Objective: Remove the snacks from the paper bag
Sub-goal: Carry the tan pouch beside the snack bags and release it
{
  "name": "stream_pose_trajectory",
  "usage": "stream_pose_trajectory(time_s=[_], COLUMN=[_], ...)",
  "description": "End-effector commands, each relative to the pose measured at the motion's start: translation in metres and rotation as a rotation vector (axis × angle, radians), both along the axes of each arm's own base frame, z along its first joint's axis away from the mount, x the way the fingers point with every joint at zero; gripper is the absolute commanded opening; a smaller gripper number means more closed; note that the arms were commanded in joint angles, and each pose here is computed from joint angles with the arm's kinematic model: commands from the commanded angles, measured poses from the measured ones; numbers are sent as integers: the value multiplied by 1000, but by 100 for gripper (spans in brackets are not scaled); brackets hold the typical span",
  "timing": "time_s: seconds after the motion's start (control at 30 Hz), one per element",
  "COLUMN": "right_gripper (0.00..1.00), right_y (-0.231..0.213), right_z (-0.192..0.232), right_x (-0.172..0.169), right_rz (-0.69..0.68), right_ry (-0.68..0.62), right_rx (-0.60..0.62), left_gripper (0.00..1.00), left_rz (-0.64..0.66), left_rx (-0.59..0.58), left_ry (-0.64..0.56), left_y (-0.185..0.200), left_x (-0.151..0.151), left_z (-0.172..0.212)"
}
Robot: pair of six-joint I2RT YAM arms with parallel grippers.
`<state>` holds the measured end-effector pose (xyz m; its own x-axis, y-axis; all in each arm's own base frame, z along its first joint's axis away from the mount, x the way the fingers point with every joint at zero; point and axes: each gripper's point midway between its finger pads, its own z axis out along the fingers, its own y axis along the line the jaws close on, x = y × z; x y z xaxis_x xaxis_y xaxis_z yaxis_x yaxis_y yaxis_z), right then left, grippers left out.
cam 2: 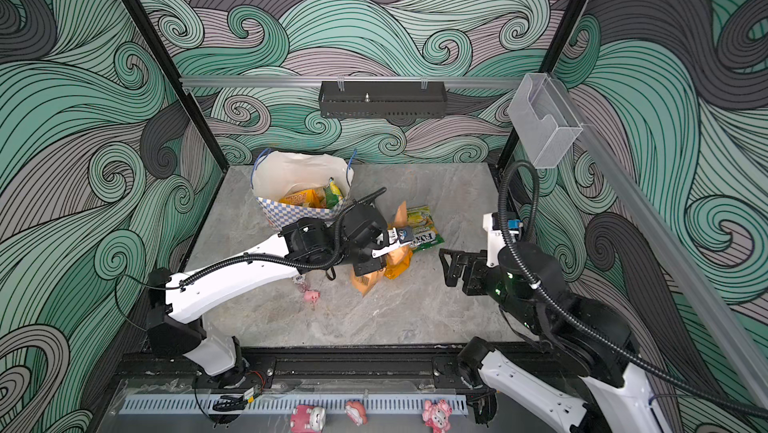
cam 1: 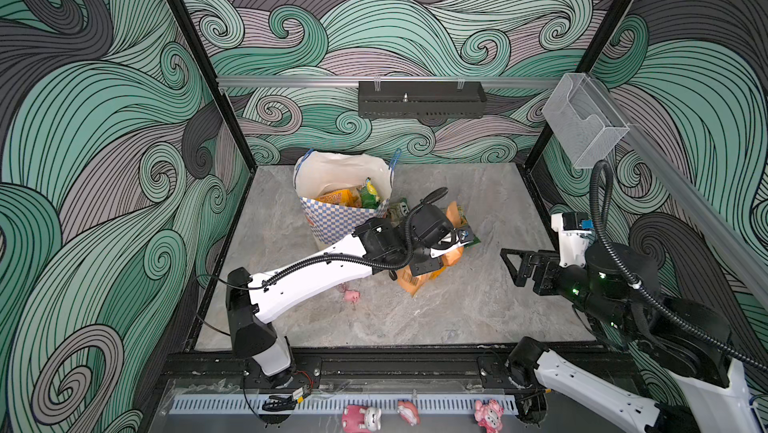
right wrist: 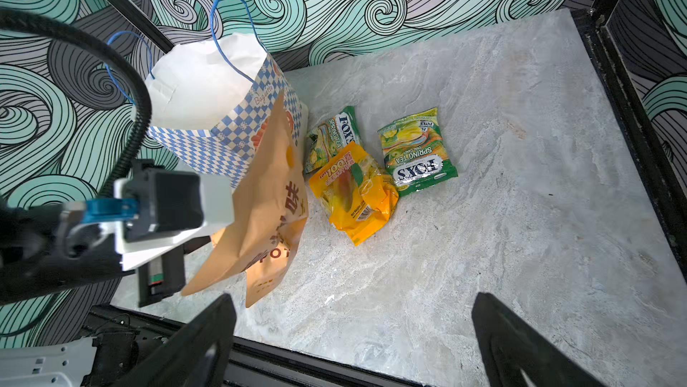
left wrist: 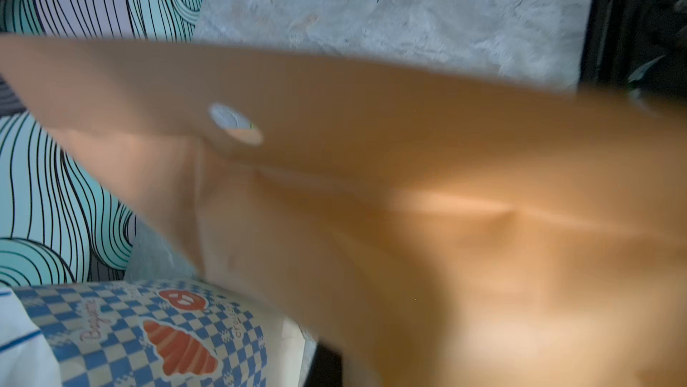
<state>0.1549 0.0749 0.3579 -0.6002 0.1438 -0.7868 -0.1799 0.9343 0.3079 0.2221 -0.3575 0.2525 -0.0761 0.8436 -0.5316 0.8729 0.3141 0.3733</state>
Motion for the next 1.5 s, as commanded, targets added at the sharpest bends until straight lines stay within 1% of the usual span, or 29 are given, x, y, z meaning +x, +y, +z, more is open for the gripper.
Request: stream_pose_trajectory(time_s=[0.0,0.13,0.33,0.47,0.57,0.67,0.77,0.8,0.83,0.97,1.0,1.13,1.23,1.27,1.37,1.47], right_gripper=[99,99,99,99,99,99,99,99,99,99,99,99,99,99,99,99], right_y=[-1,2,5,6,6,7,12,15,17,20,19,20,23,24,30,37], right_z=[-8,-14,-14,-14,-15,-16,-19,-22,-23,-25,-25,-26,-28,-30,-34,-37], right_x=[-1,0,1,-2,-3,-3,-4,-4,-4,-3,-3,-3,-3,-3,-4,-3], right_rz=[-1,2,12,21,25,27,46,56,62,64,62,64,74,80,99,118], right_ry=[20,39,48,49,53,59,78,90,97,113,113,117,127,135,162,184], right_rx=[-16,-18,-20,-13,-6,-2,-1,-1,1,4,4,2,3,3,3,4], left_gripper=[0,0,0,0,0,0,1,9,14,29,32,37,47,51,56,57], left_rz=[129,198,254,301,327,340,379,393,404,422,430,463,469,469,468,473], left_rx=[-127,-134,-134,-70,-20,-19,-19,-17,-20,-61,-74,-112,-160,-185,-269,-359], left_ry=[-68,-12,26,80,93,85,116,132,142,172,176,197,215,224,257,272], left_y=[19,28,30,32,36,36,41,43,44,44,45,49,50,49,45,43], left_x=[9,5,8,11,15,20,24,25,26,29,30,36,38,38,38,43], left_z=[22,-12,-53,-81,-102,-114,-126,-129,-131,-130,-129,-124,-113,-108,-90,-66])
